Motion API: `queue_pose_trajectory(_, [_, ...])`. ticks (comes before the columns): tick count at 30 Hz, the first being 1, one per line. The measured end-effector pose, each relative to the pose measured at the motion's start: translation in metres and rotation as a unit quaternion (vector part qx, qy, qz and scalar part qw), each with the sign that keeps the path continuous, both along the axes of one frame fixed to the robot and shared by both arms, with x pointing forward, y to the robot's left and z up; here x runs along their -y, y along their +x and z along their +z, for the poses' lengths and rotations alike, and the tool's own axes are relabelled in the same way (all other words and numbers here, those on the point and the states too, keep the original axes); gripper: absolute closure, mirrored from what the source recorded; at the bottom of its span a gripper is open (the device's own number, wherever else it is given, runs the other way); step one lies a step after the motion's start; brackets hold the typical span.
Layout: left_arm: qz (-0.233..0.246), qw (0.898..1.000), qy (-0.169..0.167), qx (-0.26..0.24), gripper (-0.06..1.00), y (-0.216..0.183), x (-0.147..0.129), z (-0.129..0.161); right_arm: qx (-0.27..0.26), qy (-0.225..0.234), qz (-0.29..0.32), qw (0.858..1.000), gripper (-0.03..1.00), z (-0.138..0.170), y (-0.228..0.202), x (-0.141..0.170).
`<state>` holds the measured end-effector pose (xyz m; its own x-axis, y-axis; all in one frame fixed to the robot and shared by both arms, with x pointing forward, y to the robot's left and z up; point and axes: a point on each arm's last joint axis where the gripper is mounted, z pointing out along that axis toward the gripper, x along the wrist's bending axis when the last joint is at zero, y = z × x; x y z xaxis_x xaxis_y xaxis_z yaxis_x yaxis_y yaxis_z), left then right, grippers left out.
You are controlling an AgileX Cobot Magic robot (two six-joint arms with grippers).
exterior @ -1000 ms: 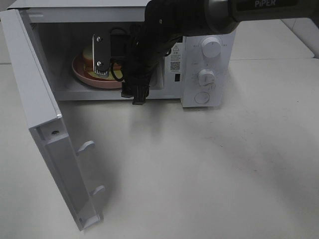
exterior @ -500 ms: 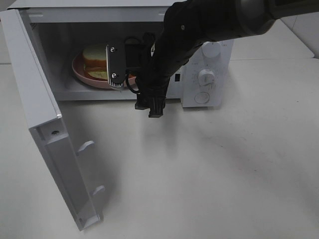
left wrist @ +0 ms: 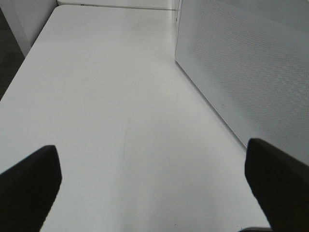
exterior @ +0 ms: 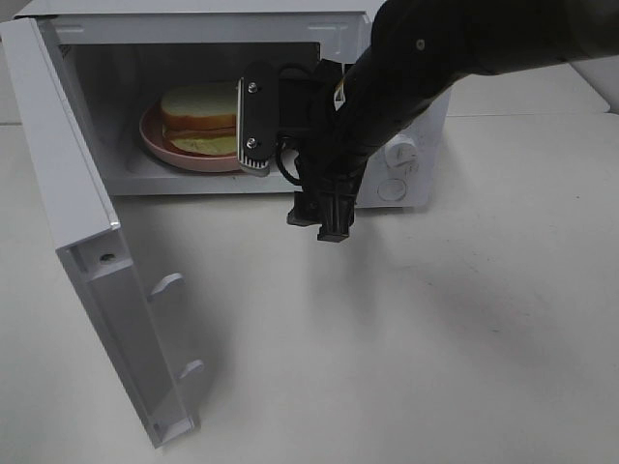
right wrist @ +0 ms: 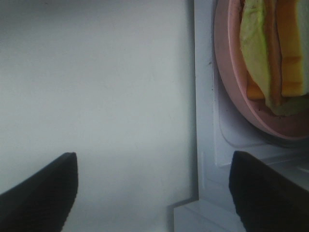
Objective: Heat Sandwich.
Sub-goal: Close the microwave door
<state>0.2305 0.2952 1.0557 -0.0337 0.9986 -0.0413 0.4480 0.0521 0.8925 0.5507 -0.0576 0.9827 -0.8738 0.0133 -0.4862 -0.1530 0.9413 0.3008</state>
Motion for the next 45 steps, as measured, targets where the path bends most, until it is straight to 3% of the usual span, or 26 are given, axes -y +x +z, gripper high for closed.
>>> queue_pose_trajectory(16, [0.0, 1.0, 0.0, 0.0, -0.03, 0.0, 0.0, 0.0, -0.014, 0.037, -0.054, 0.998, 0.16, 0.026, -0.051, 0.039])
queue_pose_trajectory(21, [0.0, 1.0, 0.0, 0.0, -0.03, 0.0, 0.0, 0.0, -0.034, 0.063, -0.099, 0.993, 0.17, 0.029, -0.071, 0.055])
queue_pose_trajectory(28, [0.0, 1.0, 0.0, 0.0, -0.03, 0.0, 0.0, 0.0, -0.073, 0.106, -0.184, 0.974, 0.18, 0.032, -0.099, 0.077])
queue_pose_trajectory(34, [0.0, 1.0, 0.0, 0.0, -0.03, 0.0, 0.0, 0.0, -0.105, 0.109, -0.23, 0.961, 0.19, 0.035, -0.115, 0.09])
queue_pose_trajectory(41, [0.0, 1.0, 0.0, 0.0, -0.03, 0.0, 0.0, 0.0, -0.146, 0.125, -0.31, 0.931, 0.2, 0.052, -0.141, 0.111])
queue_pose_trajectory(45, [0.0, 1.0, 0.0, 0.0, -0.03, 0.0, 0.0, 0.0, -0.153, 0.131, -0.328, 0.923, 0.2, 0.062, -0.152, 0.119])
